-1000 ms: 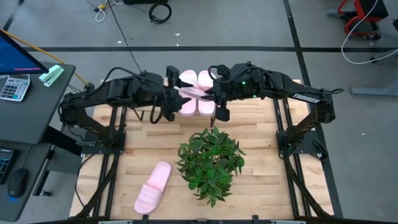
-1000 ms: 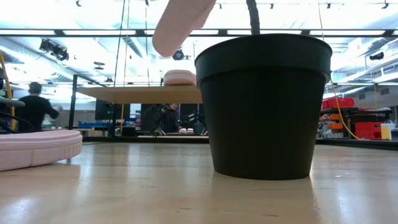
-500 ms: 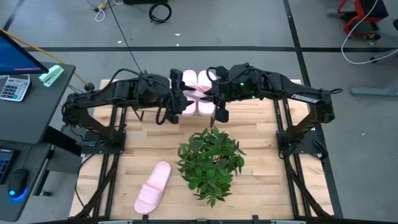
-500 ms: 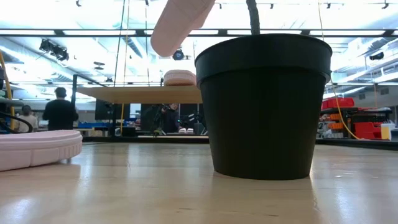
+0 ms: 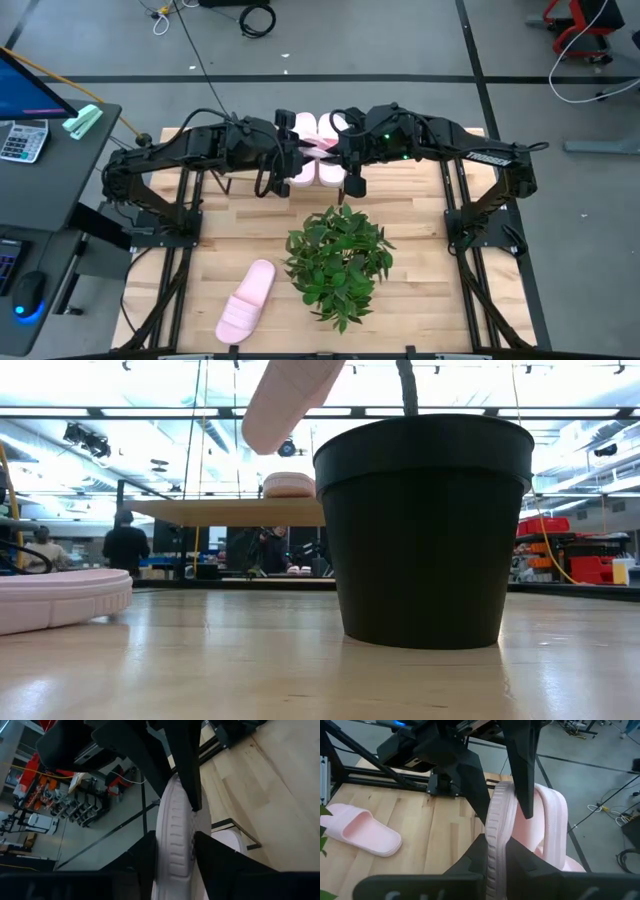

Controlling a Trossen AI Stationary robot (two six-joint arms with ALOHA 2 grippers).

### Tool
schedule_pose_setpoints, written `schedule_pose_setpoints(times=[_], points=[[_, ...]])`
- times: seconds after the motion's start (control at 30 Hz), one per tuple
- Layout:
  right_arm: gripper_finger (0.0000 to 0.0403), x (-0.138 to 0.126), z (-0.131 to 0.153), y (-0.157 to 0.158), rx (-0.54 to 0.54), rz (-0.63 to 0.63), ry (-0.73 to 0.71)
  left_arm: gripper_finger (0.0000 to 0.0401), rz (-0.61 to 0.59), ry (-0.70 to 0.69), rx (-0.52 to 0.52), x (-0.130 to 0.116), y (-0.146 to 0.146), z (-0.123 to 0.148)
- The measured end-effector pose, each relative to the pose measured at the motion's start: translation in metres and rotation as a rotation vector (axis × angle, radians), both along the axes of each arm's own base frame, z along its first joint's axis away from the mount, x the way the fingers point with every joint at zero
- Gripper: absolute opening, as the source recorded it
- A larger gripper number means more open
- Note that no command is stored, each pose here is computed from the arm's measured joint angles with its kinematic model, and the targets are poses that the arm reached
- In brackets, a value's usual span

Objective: Pick and place slides into the shelf
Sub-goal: Put the pink slide on the shelf

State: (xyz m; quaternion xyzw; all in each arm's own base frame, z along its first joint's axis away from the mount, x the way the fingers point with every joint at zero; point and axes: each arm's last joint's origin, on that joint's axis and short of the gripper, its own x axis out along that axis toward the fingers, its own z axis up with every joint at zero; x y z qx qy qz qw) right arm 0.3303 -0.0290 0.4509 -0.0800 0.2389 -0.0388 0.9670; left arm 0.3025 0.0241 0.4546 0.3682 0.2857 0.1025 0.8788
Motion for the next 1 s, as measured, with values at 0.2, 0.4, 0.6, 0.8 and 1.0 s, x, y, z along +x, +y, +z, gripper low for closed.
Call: schedule_pose_setpoints(times=[0.2, 0.4, 0.6, 0.8, 1.0], points=[[0.0035, 0.000, 0.000, 0.000, 0.001, 0.006, 0.001, 0.0095, -0.002, 0.004, 0.006, 0.000, -0.001, 0.000], [0.0052, 0.000, 0.000, 0.000, 0.000, 0.007, 0.000, 0.0056, -0.002, 0.005, 0.009, 0.000, -0.001, 0.000], [0.0171, -0.002, 0.002, 0.001, 0.004, 0.015, -0.009, 0.0055, 0.029, 0.016, 0.065, 0.000, 0.000, 0.001], [0.0246, -0.013, 0.010, 0.001, -0.011, -0.014, -0.027, 0.0054, 0.054, 0.004, 0.090, -0.009, 0.002, 0.007], [0.0257, -0.034, 0.022, 0.002, -0.015, -0.060, -0.043, 0.0054, 0.051, -0.097, 0.014, -0.034, 0.006, 0.025]])
